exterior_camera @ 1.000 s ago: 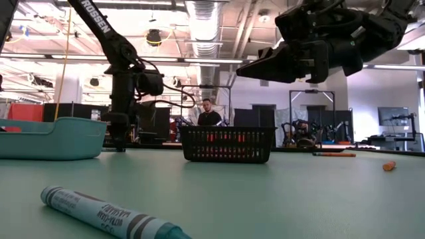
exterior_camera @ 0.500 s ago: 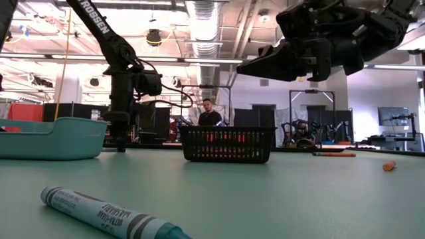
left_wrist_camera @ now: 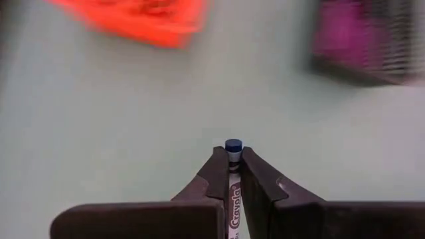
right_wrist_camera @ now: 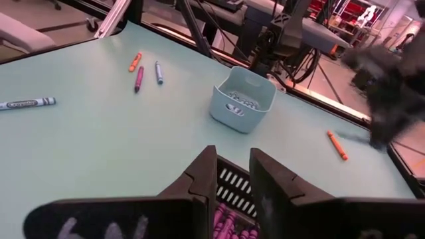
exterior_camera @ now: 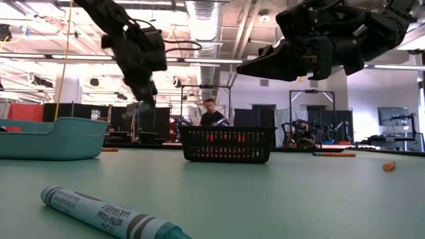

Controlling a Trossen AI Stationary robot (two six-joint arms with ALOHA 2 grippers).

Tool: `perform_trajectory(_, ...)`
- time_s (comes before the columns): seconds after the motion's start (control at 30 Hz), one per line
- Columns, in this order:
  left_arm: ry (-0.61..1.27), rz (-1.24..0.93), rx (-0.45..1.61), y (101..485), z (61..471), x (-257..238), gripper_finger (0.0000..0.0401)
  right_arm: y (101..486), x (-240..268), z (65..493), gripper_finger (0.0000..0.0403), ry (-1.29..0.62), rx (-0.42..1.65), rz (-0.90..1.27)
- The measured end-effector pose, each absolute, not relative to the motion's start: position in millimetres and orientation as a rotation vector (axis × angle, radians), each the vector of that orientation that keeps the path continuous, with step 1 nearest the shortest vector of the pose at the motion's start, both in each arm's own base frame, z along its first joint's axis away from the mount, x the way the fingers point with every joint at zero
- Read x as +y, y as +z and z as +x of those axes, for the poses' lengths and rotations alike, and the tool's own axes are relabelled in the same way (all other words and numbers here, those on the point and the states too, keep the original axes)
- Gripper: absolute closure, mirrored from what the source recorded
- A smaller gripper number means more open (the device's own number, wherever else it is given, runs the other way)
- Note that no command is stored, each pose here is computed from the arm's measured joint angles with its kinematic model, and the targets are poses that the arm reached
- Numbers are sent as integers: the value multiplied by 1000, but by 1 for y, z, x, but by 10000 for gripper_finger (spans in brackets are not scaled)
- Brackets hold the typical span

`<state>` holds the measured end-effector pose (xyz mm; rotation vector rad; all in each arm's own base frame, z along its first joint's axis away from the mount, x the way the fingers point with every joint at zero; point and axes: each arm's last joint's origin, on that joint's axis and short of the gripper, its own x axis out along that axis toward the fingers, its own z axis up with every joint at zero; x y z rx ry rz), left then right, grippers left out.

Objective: Sort crayons
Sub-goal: Put the blue crayon into the light blue bin

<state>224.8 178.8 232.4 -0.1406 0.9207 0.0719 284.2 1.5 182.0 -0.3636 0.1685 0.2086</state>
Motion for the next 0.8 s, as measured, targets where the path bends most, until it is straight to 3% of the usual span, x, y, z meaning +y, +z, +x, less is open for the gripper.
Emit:
perform_trajectory(0.17,-116,-316,972,245,219,137,396,182,1,284,312,207,172,-344)
perform_trajectory(0.43,-252,-199,1172,237,217,61,396,182,1,284,312,207,176,-341)
perform_trajectory(0.8,-198,-125,1317,217,218,21,378,183,2,284,312,205,166,-329)
